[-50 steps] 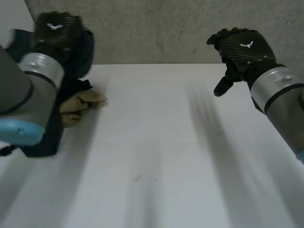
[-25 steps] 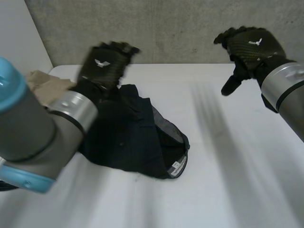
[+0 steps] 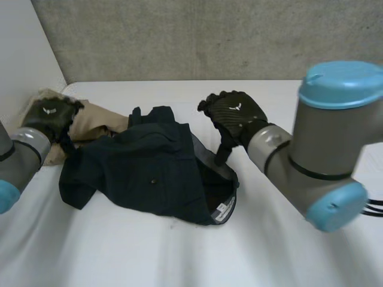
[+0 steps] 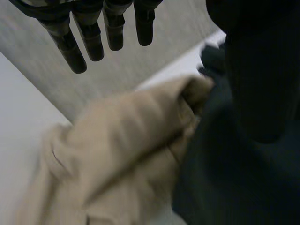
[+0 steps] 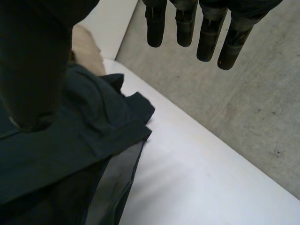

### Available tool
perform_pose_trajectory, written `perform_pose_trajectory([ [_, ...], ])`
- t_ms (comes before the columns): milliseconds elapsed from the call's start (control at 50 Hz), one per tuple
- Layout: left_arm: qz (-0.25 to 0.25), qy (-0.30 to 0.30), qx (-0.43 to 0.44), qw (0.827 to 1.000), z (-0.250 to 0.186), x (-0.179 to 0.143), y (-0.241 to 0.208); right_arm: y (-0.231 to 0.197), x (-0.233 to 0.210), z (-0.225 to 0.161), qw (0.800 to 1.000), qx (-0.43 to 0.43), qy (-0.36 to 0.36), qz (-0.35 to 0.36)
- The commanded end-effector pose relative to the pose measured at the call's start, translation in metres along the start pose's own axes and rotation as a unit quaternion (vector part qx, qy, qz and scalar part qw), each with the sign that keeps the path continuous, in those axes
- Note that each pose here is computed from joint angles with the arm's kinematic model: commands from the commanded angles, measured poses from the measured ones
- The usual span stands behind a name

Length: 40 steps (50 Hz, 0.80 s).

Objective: Fold the laundry.

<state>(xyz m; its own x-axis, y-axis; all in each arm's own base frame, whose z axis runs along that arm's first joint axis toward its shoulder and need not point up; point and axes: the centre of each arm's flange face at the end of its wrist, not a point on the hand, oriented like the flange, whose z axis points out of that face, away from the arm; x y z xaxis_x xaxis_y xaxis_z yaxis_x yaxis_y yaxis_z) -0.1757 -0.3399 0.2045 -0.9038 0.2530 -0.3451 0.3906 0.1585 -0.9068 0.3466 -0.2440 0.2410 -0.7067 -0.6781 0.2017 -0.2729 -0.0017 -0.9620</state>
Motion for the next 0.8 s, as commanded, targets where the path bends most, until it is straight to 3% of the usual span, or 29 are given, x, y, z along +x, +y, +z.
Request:
perform_pose_trajectory([
  [20, 0.007, 0.019, -0.051, 0.998, 0.009, 0.009, 0.025, 0.014, 0.000, 0.031, 1.000, -0.006, 0.004, 0.009],
  [300, 0.014, 0.044, -0.053, 0.998, 0.005, 0.025, 0.020, 0.006, 0.004, 0.046, 1.000, 0.006, 0.007, 0.018],
  [520, 0.036, 0.052, 0.114, 0.991, -0.093, 0.033, -0.083, 0.000, -0.001, 0.053, 0.996, -0.032, -0.039, 0.070],
  [660, 0.038, 0.058, 0.156, 0.985, -0.131, 0.036, -0.097, 0.009, -0.015, 0.057, 0.985, -0.051, -0.093, 0.137],
  [800, 0.040, 0.076, 0.178, 0.980, -0.156, 0.045, -0.103, 0.024, -0.022, 0.078, 0.982, -0.029, -0.102, 0.155],
])
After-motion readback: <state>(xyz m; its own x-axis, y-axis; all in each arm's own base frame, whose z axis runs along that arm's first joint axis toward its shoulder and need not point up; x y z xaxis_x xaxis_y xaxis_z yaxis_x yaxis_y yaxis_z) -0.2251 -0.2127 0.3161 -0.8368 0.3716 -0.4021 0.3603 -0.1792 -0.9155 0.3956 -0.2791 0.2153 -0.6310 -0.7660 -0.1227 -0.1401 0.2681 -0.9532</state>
